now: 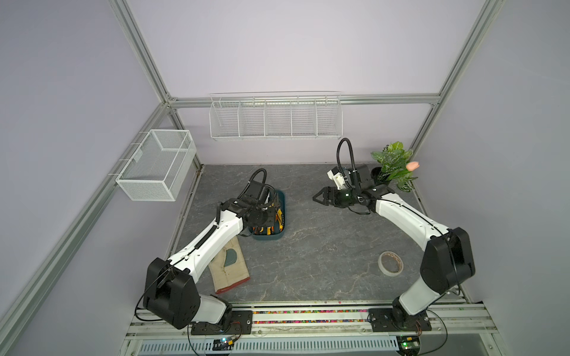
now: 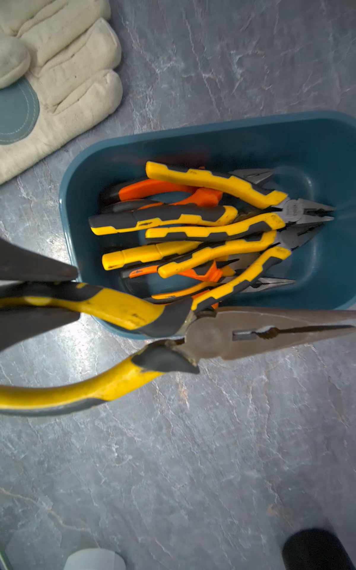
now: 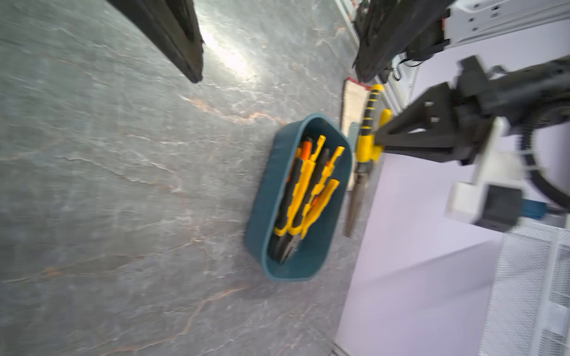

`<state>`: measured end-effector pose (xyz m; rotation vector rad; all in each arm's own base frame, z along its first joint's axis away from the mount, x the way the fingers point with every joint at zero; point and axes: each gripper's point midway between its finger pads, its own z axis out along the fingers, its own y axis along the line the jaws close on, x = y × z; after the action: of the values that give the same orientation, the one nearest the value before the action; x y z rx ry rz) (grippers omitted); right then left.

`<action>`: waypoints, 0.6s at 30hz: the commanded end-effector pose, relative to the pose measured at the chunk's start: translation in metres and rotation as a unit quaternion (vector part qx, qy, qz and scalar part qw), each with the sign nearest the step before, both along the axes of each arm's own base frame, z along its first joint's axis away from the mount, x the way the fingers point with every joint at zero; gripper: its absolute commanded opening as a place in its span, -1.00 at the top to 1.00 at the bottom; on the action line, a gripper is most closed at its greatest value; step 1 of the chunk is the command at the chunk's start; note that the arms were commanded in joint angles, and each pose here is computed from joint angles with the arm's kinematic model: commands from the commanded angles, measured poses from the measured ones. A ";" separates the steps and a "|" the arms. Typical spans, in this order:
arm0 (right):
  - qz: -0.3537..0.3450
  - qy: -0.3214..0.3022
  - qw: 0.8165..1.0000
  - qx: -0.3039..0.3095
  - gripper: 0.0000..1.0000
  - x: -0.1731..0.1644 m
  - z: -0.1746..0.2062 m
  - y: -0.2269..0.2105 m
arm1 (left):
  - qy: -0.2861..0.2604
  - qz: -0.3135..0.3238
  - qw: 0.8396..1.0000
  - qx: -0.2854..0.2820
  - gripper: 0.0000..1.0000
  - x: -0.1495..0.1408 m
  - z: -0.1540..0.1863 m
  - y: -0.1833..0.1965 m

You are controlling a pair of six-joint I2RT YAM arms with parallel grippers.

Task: Take the pliers out of the storage box
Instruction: Pick up the pliers from the storage box.

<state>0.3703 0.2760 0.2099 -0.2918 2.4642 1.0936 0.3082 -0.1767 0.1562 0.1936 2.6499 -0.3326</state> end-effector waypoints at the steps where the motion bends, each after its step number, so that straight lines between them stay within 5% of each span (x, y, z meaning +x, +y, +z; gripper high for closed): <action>1: -0.007 0.021 0.996 -0.088 -0.62 -0.007 -0.003 0.004 | -0.036 0.005 0.999 -0.009 1.00 0.004 0.008 -0.007; 4: -0.024 0.046 0.990 -0.135 -0.63 -0.003 -0.005 0.008 | -0.054 0.004 0.999 -0.003 1.00 0.000 0.008 -0.010; 9: -0.040 0.080 0.989 -0.118 -0.61 0.004 -0.005 0.031 | -0.077 -0.001 0.997 -0.003 1.00 -0.003 0.013 -0.015; 18: -0.077 0.137 0.966 -0.206 -0.66 0.008 -0.021 0.061 | -0.159 -0.023 0.984 0.080 1.00 -0.012 0.028 -0.024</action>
<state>0.3996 0.3426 0.1946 -0.1435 2.7878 0.6937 0.2868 -0.2021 0.1655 0.3452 2.4746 -0.1756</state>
